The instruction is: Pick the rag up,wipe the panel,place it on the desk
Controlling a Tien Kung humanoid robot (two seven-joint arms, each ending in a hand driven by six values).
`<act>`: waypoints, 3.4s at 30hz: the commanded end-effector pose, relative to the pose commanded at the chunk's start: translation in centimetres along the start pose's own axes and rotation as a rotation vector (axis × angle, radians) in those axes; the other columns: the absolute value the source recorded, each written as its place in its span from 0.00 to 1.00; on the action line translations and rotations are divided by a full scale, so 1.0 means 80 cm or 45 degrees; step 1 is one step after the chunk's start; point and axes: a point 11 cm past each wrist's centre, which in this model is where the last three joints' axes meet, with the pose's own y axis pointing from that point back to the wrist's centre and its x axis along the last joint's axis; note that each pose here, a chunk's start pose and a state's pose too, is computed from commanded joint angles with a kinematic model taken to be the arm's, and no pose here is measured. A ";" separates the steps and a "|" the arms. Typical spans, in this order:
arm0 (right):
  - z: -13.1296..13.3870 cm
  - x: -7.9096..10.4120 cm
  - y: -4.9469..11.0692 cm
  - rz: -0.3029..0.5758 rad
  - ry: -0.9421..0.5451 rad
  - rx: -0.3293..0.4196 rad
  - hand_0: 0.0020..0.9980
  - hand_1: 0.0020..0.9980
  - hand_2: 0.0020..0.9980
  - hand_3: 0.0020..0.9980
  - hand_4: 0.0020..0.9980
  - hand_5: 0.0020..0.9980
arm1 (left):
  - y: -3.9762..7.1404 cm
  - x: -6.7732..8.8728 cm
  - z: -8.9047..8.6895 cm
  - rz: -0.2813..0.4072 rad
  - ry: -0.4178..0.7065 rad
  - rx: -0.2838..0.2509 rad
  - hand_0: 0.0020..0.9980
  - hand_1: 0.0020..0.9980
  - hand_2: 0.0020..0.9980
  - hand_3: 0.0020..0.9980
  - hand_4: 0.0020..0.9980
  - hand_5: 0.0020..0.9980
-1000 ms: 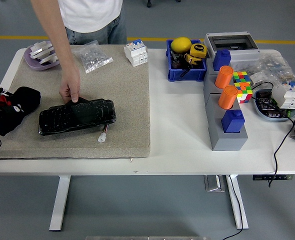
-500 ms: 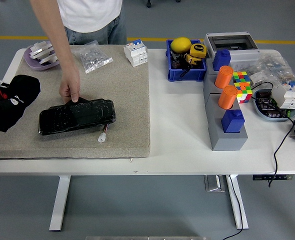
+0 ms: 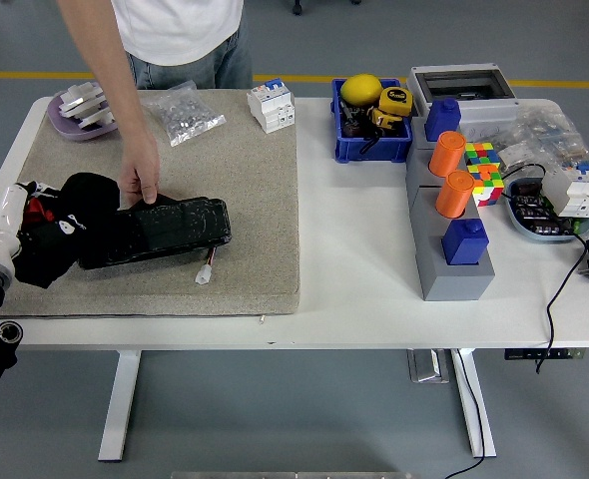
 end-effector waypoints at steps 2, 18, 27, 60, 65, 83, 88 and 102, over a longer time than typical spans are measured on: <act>0.001 0.001 0.000 0.001 -0.002 -0.002 0.76 0.28 0.66 0.62 1.00 0.56 | 0.003 -0.003 -0.005 -0.002 0.000 0.009 0.21 0.20 0.60 0.53 0.18 0.00; -0.001 0.000 0.000 -0.002 -0.006 0.002 0.76 0.28 0.66 0.62 1.00 0.56 | 0.012 -0.035 0.033 -0.075 0.017 -0.100 0.20 0.20 0.60 0.54 0.17 0.00; 0.000 0.000 0.000 -0.002 -0.005 -0.001 0.76 0.28 0.66 0.62 1.00 0.56 | 0.014 -0.068 0.048 -0.167 0.047 -0.127 0.20 0.20 0.60 0.53 0.16 0.00; -0.003 -0.005 0.000 -0.013 0.012 0.000 0.75 0.28 0.65 0.62 1.00 0.56 | 0.018 -0.150 0.137 -0.358 -0.004 -0.289 0.21 0.20 0.60 0.53 0.16 0.00; -0.002 -0.005 0.000 -0.014 0.010 -0.002 0.75 0.28 0.65 0.62 1.00 0.56 | 0.017 -0.148 0.140 -0.344 0.000 -0.291 0.21 0.20 0.60 0.53 0.16 0.00; -0.002 0.000 0.000 -0.008 -0.007 0.005 0.75 0.28 0.65 0.62 1.00 0.56 | 0.003 -0.094 0.086 -0.198 -0.007 -0.176 0.21 0.20 0.60 0.54 0.17 0.00; -0.002 0.002 0.000 -0.005 -0.008 0.005 0.75 0.28 0.65 0.62 1.00 0.56 | 0.001 -0.076 0.066 -0.154 -0.023 -0.136 0.21 0.20 0.60 0.54 0.17 0.00; 0.002 0.006 0.000 0.001 -0.021 -0.005 0.75 0.28 0.65 0.62 1.00 0.56 | 0.001 -0.035 0.020 -0.041 -0.022 -0.032 0.21 0.19 0.59 0.53 0.16 0.00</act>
